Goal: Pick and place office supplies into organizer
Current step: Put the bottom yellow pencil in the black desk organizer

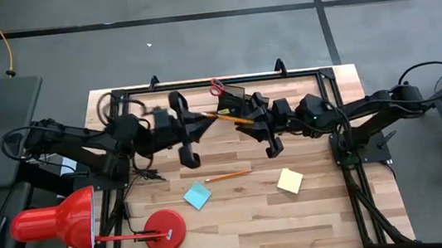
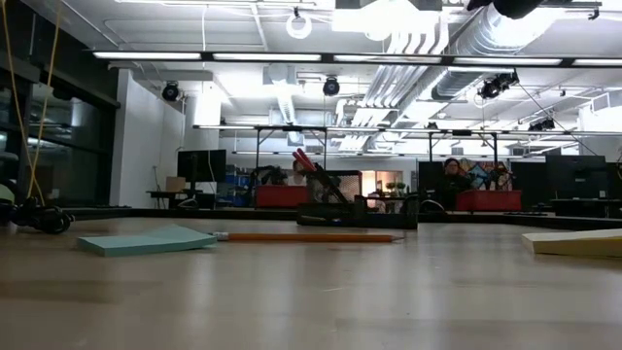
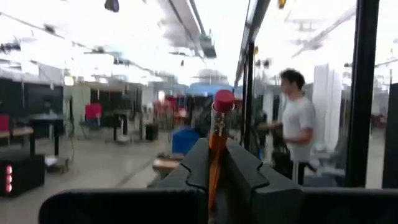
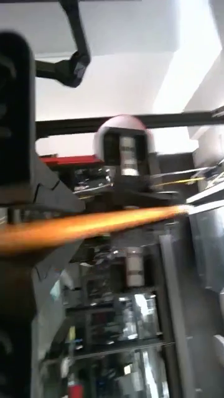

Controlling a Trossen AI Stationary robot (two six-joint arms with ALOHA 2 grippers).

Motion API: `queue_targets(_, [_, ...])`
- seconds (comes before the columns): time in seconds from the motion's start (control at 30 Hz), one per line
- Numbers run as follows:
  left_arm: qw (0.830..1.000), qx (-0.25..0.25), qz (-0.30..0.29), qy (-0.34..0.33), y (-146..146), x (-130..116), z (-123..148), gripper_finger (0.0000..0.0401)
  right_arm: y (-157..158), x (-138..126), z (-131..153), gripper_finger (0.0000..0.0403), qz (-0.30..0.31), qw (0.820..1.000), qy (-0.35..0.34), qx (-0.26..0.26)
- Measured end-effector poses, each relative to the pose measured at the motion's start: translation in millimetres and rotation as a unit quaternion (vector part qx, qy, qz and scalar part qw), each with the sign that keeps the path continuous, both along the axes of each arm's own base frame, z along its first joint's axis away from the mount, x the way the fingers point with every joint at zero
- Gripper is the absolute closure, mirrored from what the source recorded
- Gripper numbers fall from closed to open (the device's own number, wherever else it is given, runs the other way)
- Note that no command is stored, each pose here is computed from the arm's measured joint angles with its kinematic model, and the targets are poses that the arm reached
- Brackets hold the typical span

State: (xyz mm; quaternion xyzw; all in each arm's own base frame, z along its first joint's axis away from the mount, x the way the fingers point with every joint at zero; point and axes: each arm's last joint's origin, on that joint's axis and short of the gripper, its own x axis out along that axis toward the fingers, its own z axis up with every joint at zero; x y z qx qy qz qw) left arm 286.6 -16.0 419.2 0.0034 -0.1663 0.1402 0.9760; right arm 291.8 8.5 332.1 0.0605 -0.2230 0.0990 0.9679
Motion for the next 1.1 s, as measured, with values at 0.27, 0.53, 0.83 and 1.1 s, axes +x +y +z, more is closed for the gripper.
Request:
queue_targets(0.27, [0.999,0.026,0.018,0.015,15,-7,3,0.0395,16,5,-15,0.0263,0.003,0.995,0.091,0.039])
queue_targets(0.53, [0.991,0.003,0.102,0.082,68,-8,-10,0.0396,28,3,-69,0.0236,0.075,0.92,0.379,0.066])
queue_targets(0.83, [0.975,-0.055,0.16,0.143,136,8,-47,0.0396,24,-15,-96,0.0265,0.123,0.839,0.528,0.034])
queue_targets(1.1, [0.955,-0.106,0.168,0.22,196,28,-107,0.0392,-12,-18,-102,0.0294,-0.027,0.835,0.548,-0.049])
